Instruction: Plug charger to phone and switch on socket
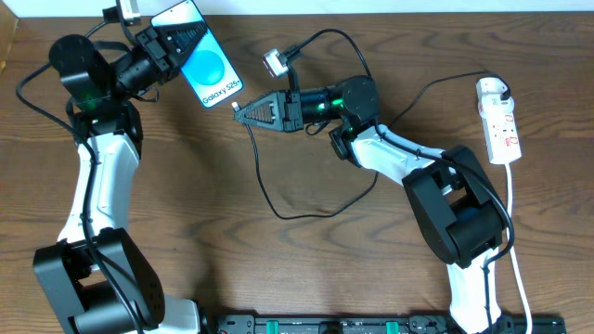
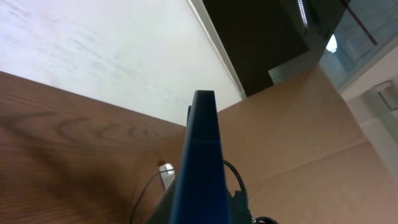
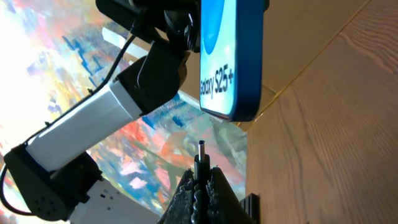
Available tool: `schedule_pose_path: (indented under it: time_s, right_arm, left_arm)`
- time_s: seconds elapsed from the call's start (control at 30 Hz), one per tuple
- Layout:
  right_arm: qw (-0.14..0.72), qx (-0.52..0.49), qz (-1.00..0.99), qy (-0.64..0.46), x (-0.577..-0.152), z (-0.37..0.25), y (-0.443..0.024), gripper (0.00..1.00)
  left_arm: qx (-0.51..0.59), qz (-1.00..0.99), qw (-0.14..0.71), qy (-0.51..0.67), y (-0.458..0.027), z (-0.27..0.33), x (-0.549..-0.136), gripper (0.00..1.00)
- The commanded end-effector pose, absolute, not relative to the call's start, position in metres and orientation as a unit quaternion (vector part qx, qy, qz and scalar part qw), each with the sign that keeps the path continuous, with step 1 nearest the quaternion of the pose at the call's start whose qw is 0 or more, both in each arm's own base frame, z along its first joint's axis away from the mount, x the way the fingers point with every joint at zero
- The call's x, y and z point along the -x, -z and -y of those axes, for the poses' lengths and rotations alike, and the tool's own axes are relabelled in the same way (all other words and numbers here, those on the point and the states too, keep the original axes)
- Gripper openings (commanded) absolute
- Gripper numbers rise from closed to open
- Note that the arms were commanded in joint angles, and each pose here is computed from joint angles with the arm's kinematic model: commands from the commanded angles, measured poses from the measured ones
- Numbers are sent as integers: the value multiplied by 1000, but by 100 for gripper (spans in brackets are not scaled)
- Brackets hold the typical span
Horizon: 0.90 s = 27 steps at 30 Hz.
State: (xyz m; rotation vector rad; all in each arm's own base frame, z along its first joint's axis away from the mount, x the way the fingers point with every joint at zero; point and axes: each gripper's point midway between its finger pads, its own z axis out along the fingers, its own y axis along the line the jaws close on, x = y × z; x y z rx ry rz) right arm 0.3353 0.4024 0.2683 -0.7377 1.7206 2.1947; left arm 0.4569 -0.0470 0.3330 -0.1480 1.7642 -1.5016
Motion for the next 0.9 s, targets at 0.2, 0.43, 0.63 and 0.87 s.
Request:
schedule_pose_path:
  time_s: [0.2,0.43,0.63,0.87]
  right_arm:
    - [157,278,-579,-751,-336,-402,-274,1]
    - [167,261,-575,-757,-337,-409,-279,1]
    - [176,245,-574,-762,-340,-413,-282,1]
    - [180,239,-573,-763,-343,-413,-283,1]
  left_arm:
    - [53,-694,406,593,-339,47,-455,7]
    - [63,-693,397,599,-339,48,-455,7]
    - [63,-693,395,600,-339,49,-455,7]
    - [58,-693,393,602,-339,54,-454,7]
